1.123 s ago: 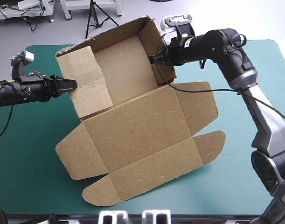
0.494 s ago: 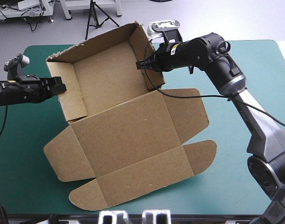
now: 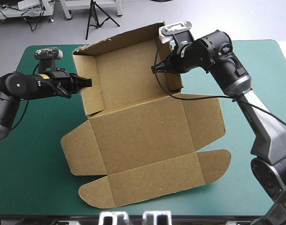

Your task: Fold the box

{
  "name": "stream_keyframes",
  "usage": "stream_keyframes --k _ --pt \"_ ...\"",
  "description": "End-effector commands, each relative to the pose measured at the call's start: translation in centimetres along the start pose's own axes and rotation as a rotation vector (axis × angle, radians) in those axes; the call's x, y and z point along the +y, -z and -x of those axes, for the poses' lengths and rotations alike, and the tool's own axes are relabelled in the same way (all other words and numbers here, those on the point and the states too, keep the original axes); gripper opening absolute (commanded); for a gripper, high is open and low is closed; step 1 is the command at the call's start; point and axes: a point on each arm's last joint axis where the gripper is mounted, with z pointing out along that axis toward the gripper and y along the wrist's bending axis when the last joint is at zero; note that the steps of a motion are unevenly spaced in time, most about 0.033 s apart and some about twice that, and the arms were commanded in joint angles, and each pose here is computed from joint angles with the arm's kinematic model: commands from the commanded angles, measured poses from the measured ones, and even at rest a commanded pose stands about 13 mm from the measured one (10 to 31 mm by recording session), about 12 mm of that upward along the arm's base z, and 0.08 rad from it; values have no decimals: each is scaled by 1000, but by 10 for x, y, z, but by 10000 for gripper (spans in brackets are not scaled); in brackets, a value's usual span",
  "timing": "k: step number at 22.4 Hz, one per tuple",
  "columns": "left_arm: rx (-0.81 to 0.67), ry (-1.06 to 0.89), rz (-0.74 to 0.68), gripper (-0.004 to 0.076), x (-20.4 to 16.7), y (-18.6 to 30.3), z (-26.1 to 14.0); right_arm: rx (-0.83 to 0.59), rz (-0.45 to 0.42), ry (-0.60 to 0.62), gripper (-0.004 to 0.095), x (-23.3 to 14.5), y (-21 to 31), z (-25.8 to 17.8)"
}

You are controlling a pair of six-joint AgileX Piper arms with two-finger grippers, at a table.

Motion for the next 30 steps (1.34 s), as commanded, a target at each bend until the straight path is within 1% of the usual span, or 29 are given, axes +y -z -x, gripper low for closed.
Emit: stream_keyframes --k 1,5,7,8,9,13,15,17,18,22,26,30 --pt "-125 -16 -113 -8 -39 23 19 -56 87 -20 -12 13 32 4" --pt "-96 -72 -96 -8 -50 24 28 12 52 -16 -13 10 32 -2" --pt "-28 -78 -45 -8 -50 16 32 48 28 -16 -13 8 32 -5" --pt "-3 -75 -30 -8 -48 11 32 49 30 -17 -13 8 32 -5" --pt "54 -89 -2 -8 -47 0 32 52 41 -29 -13 9 31 -5" --pt "123 -65 38 -8 -39 -22 30 67 45 -54 -13 9 24 -6" --pt "179 -46 70 -8 -30 -42 28 111 90 -107 -13 5 5 -7" --pt "199 -26 82 -8 -26 -55 27 148 135 -167 -13 -3 -11 -8" --pt "201 -25 85 -8 -25 -59 27 158 143 -176 -13 -5 -15 -8" --pt "211 10 96 -8 -18 -79 27 219 128 -209 -13 -17 -47 -13" --pt "207 22 108 -8 -13 -95 27 275 116 -200 -13 -27 -76 -19" --pt "209 45 124 -8 -4 -118 25 340 106 -202 -13 -44 -110 -30"
